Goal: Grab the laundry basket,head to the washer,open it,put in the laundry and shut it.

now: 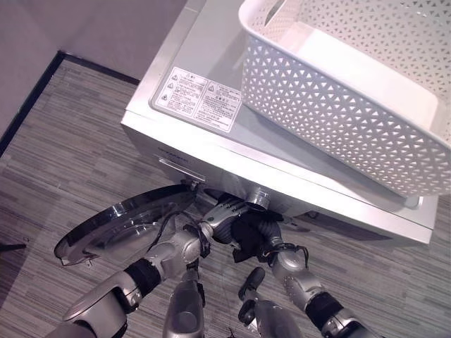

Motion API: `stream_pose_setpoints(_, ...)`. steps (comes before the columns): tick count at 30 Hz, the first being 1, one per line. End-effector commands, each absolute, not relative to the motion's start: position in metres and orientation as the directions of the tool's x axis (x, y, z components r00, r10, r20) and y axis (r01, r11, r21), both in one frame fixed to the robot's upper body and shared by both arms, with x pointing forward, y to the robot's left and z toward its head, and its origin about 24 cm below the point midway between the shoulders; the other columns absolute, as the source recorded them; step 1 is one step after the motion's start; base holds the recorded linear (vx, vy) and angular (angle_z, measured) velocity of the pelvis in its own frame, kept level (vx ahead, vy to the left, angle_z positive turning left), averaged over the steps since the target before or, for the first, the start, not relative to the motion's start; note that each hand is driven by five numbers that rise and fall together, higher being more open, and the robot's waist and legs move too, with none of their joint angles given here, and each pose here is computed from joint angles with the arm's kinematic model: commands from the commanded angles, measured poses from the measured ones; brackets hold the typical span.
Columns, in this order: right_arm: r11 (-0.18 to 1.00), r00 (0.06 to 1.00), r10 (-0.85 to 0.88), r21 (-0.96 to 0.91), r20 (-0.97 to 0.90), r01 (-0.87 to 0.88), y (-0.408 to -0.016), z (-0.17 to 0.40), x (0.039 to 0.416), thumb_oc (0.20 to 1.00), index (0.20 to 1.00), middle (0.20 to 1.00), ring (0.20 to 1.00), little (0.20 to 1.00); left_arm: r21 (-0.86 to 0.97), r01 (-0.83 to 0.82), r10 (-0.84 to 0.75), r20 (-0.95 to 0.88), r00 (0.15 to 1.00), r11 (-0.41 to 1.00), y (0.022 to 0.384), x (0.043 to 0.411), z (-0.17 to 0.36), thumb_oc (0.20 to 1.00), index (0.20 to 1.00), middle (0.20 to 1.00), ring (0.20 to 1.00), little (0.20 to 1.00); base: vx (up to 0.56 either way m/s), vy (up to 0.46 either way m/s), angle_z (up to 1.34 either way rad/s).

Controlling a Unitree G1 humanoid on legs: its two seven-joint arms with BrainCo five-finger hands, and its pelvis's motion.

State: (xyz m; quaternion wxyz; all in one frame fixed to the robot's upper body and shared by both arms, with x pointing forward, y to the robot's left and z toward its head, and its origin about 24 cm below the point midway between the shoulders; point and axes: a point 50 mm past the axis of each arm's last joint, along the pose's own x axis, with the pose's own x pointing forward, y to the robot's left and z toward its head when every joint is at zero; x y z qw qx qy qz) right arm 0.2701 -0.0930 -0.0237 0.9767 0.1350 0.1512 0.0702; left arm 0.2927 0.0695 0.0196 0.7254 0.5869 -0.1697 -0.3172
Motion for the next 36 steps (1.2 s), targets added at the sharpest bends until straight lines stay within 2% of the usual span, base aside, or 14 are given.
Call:
stream_pose_setpoints(1, 0.890, 0.975, 0.206, 0.430, -0.083, -0.151, -0.075, 0.013, 0.283, 0.200, 0.200, 0.200, 0.200, 0.200, 0.958, 0.284, -0.729, -0.165, 0.665, 0.042, 0.045, 0.279, 0.004, 1.000, 1.000, 1.000, 1.000, 1.000, 0.00, 0.000, 0.00)
stream_pose_setpoints(8, 0.870, 0.974, 0.215, 0.468, -0.070, -0.158, -0.072, 0.016, 0.283, 0.200, 0.200, 0.200, 0.200, 0.200, 0.953, 0.303, -0.729, -0.189, 0.658, 0.027, 0.041, 0.280, 0.003, 1.000, 1.000, 1.000, 1.000, 1.000, 0.00, 0.000, 0.00)
stream_pose_setpoints(11, 0.806, 0.967, 0.255, 0.549, 0.017, -0.222, -0.065, 0.034, 0.283, 0.200, 0.200, 0.200, 0.200, 0.200, 0.941, 0.324, -0.657, -0.186, 0.731, 0.093, 0.041, 0.288, -0.002, 1.000, 1.000, 1.000, 1.000, 1.000, 0.00, -0.021, 0.00)
stream_pose_setpoints(12, 0.806, 0.967, 0.255, 0.549, 0.017, -0.222, -0.065, 0.034, 0.283, 0.200, 0.200, 0.200, 0.200, 0.200, 0.941, 0.324, -0.656, -0.186, 0.731, 0.094, 0.041, 0.288, -0.002, 0.950, 0.950, 0.950, 0.950, 0.950, 0.00, 0.000, 0.00)
stream_pose_setpoints(13, 0.785, 0.964, 0.266, 0.574, 0.033, -0.236, -0.063, 0.038, 0.281, 0.200, 0.200, 0.200, 0.200, 0.200, 0.932, 0.334, -0.630, -0.177, 0.756, 0.139, 0.040, 0.290, -0.002, 0.200, 0.200, 0.200, 0.200, 0.200, 0.00, 0.000, 0.00)
stream_pose_setpoints(17, 0.727, 0.960, 0.274, 0.640, 0.063, -0.250, -0.061, 0.044, 0.279, 0.200, 0.200, 0.200, 0.200, 0.200, 0.898, 0.355, -0.558, -0.161, 0.814, 0.259, 0.043, 0.296, -0.003, 0.200, 0.200, 0.200, 0.200, 0.200, 0.00, 0.000, 0.00)
stream_pose_setpoints(21, 0.707, 0.956, 0.288, 0.660, 0.062, -0.255, -0.064, 0.042, 0.276, 0.200, 0.200, 0.200, 0.200, 0.200, 0.860, 0.376, -0.530, -0.153, 0.834, 0.344, 0.046, 0.296, -0.003, 0.200, 0.200, 0.200, 0.200, 0.200, 0.01, -0.031, -0.01)
stream_pose_setpoints(22, 0.707, 0.956, 0.287, 0.661, 0.056, -0.251, -0.064, 0.041, 0.275, 0.388, 0.388, 0.388, 0.388, 0.388, 0.856, 0.376, -0.525, -0.151, 0.838, 0.354, 0.047, 0.296, -0.003, 0.200, 0.200, 0.200, 0.200, 0.200, 0.00, -0.031, -0.03)
stream_pose_setpoints(23, 0.707, 0.956, 0.288, 0.661, 0.056, -0.251, -0.064, 0.041, 0.275, 0.523, 0.523, 0.523, 0.523, 0.523, 0.856, 0.376, -0.525, -0.151, 0.838, 0.354, 0.047, 0.296, -0.003, 0.200, 0.200, 0.200, 0.200, 0.200, 0.01, -0.039, -0.02)
stream_pose_setpoints(24, 0.717, 0.958, 0.287, 0.658, 0.025, -0.232, -0.069, 0.033, 0.274, 1.000, 1.000, 1.000, 1.000, 1.000, 0.833, 0.396, -0.518, -0.159, 0.841, 0.387, 0.049, 0.294, -0.005, 0.200, 0.200, 0.200, 0.200, 0.200, 0.01, -0.037, -0.02)
stream_pose_setpoints(29, 0.742, 0.964, 0.243, 0.661, -0.110, -0.112, -0.084, 0.002, 0.262, 1.000, 1.000, 1.000, 1.000, 1.000, 0.746, 0.433, -0.448, -0.202, 0.871, 0.506, 0.064, 0.289, -0.016, 0.200, 0.200, 0.200, 0.200, 0.200, 0.02, -0.028, -0.02)
stream_pose_setpoints(36, 0.831, 0.929, 0.268, 0.548, -0.254, -0.090, -0.096, -0.033, 0.239, 1.000, 1.000, 1.000, 1.000, 1.000, 0.640, 0.434, -0.358, -0.255, 0.898, 0.634, 0.082, 0.284, -0.029, 0.200, 0.200, 0.200, 0.200, 0.200, 0.00, 0.000, 0.00)
